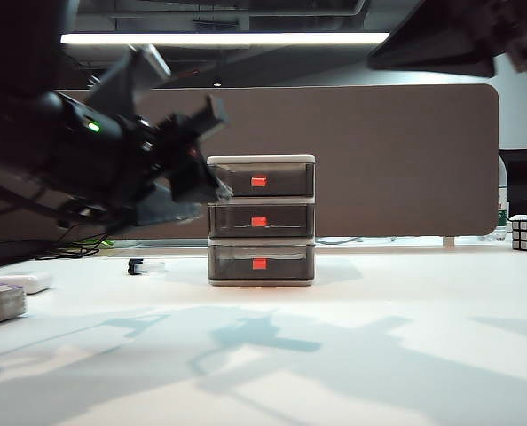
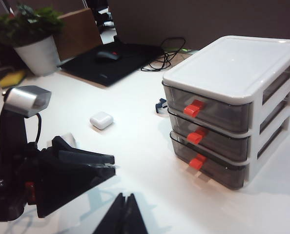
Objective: Open the second layer of the drawer on the table, pick up a pack of napkins on the table and put it in, and finally close the drawer.
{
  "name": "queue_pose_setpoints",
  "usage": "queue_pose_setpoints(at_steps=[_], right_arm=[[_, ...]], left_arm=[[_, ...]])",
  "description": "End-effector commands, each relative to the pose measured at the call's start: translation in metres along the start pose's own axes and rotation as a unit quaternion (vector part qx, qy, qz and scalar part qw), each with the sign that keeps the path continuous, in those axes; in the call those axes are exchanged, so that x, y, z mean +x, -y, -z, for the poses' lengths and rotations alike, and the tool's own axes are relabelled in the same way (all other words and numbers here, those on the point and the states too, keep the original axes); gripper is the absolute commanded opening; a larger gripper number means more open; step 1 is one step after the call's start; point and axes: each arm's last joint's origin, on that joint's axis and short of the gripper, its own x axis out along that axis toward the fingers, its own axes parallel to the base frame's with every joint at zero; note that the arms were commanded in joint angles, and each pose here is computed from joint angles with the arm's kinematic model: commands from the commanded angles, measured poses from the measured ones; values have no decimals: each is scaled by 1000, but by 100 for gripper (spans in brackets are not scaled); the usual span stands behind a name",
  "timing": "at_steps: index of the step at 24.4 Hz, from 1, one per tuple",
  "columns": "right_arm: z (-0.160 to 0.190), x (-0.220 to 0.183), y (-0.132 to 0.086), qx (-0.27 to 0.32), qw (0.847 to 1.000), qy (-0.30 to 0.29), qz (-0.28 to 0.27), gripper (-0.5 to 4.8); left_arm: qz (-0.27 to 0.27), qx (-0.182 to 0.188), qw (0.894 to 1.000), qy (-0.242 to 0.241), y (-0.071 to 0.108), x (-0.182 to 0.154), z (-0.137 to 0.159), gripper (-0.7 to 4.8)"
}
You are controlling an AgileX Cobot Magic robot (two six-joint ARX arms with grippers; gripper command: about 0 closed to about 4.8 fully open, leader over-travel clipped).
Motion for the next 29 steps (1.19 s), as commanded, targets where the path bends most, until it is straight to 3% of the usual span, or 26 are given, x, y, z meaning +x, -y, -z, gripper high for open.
queue_pose_setpoints(at_steps=[1, 3, 6, 13, 16, 21, 29], right_arm=[[-6, 20, 6, -23, 1000, -16, -2, -5], [-5, 34, 13, -21, 1000, -20, 4, -5], [-5, 52, 21, -25, 1000, -18, 6, -5], [-10, 84, 59, -8, 998, -46, -33, -5], [-12, 90, 76, 2, 997, -49, -63, -5], [-17, 106, 90, 6, 992, -50, -119, -5], [-11, 122, 99, 11, 989, -60, -136, -5]], left_arm=[[5, -1, 1000, 20, 3, 14, -6, 160], [8, -2, 1000, 26, 7, 23, -11, 160], [-1, 34, 999, 35, 12, 39, -14, 161], [-102, 106, 987, 64, 25, 72, -9, 161], [-102, 107, 987, 65, 25, 84, 1, 160], [-166, 107, 978, 72, 22, 97, 10, 150], [-157, 100, 979, 77, 32, 122, 5, 152]])
